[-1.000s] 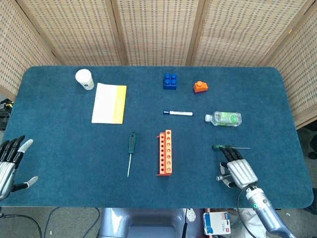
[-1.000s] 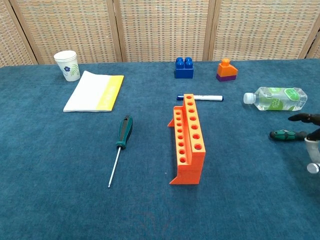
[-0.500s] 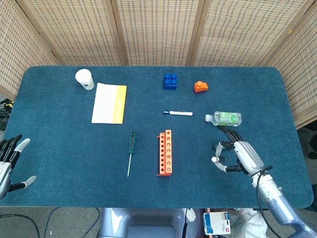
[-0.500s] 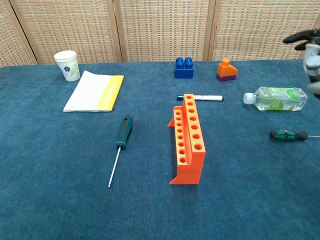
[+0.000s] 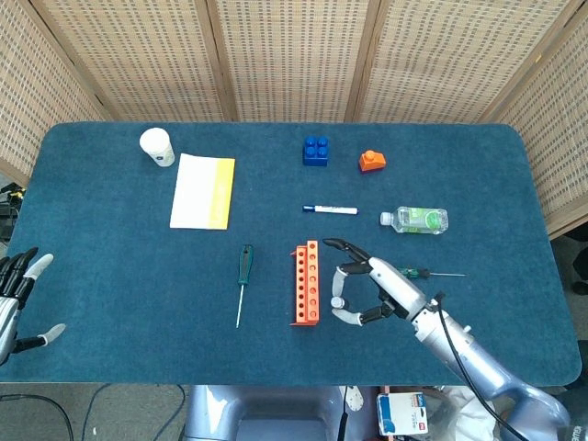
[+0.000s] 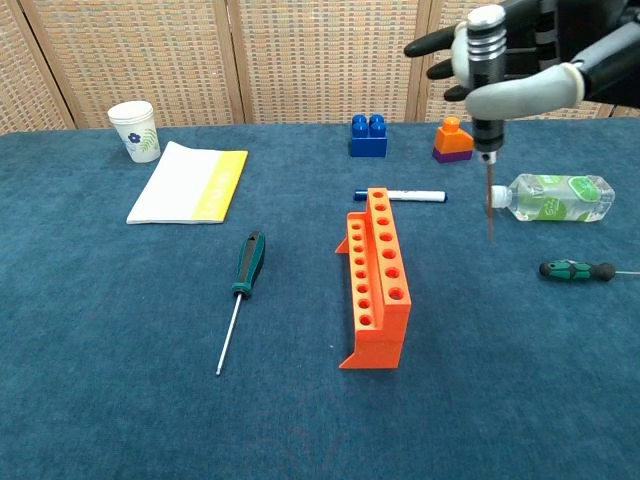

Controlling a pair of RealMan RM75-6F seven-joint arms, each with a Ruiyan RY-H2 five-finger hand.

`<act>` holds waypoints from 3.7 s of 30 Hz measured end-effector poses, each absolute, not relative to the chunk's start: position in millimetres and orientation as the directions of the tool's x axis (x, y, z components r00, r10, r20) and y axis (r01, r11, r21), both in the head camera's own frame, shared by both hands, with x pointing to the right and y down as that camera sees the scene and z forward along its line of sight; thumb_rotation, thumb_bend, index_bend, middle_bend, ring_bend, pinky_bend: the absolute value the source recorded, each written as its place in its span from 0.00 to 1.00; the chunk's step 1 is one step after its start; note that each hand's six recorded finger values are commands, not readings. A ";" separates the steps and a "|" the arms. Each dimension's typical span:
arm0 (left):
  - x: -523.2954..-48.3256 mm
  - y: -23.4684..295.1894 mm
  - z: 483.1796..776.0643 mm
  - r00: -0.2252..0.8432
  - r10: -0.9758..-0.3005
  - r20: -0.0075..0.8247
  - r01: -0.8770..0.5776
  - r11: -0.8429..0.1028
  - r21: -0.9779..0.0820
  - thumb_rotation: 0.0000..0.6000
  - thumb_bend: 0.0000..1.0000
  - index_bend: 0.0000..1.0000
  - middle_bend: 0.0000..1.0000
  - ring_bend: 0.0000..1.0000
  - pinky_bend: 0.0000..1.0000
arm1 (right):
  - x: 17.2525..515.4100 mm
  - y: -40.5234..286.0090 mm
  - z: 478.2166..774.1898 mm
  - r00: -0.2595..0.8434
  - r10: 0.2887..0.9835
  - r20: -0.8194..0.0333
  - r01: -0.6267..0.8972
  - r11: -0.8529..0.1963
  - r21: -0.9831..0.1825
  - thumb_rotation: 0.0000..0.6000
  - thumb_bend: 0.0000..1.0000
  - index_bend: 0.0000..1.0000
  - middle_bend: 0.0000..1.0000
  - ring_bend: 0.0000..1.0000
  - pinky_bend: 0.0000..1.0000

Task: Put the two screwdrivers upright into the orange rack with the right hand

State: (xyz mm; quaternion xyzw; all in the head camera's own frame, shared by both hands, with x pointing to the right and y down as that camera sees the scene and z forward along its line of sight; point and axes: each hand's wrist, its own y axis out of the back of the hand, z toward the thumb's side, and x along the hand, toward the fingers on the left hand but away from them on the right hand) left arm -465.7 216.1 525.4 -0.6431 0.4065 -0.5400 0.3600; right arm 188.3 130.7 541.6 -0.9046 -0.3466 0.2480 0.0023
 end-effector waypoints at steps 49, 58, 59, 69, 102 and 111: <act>-467.7 212.5 522.0 0.078 -0.914 0.398 -0.150 -0.406 -0.902 1.00 0.00 0.00 0.00 0.00 0.00 | 154.8 136.6 602.9 0.684 0.610 -0.400 0.693 -0.715 0.095 1.00 0.56 0.67 0.06 0.00 0.00; -468.0 212.2 521.5 0.077 -0.915 0.396 -0.154 -0.403 -0.902 1.00 0.00 0.00 0.00 0.00 0.00 | 152.5 137.4 607.3 0.683 0.605 -0.409 0.689 -0.720 0.086 1.00 0.56 0.67 0.06 0.00 0.00; -468.1 212.1 521.6 0.076 -0.915 0.397 -0.154 -0.404 -0.902 1.00 0.00 0.00 0.00 0.00 0.00 | 152.4 137.4 607.7 0.683 0.604 -0.410 0.689 -0.720 0.086 1.00 0.56 0.67 0.06 0.00 0.00; -469.0 211.6 520.6 0.074 -0.916 0.395 -0.158 -0.402 -0.902 1.00 0.00 0.00 0.00 0.00 0.00 | 151.6 139.7 613.3 0.684 0.596 -0.421 0.685 -0.723 0.089 1.00 0.56 0.67 0.06 0.00 0.00; -467.2 210.7 526.2 0.072 -0.908 0.414 -0.148 -0.420 -0.895 1.00 0.00 0.00 0.00 0.00 0.00 | 167.8 151.7 656.3 0.691 0.579 -0.433 0.665 -0.743 0.069 1.00 0.55 0.68 0.02 0.00 0.00; -466.0 210.6 528.2 0.073 -0.903 0.423 -0.145 -0.429 -0.892 1.00 0.00 0.00 0.00 0.00 0.00 | 167.3 158.2 661.3 0.703 0.583 -0.407 0.655 -0.754 0.050 1.00 0.55 0.69 0.02 0.00 0.00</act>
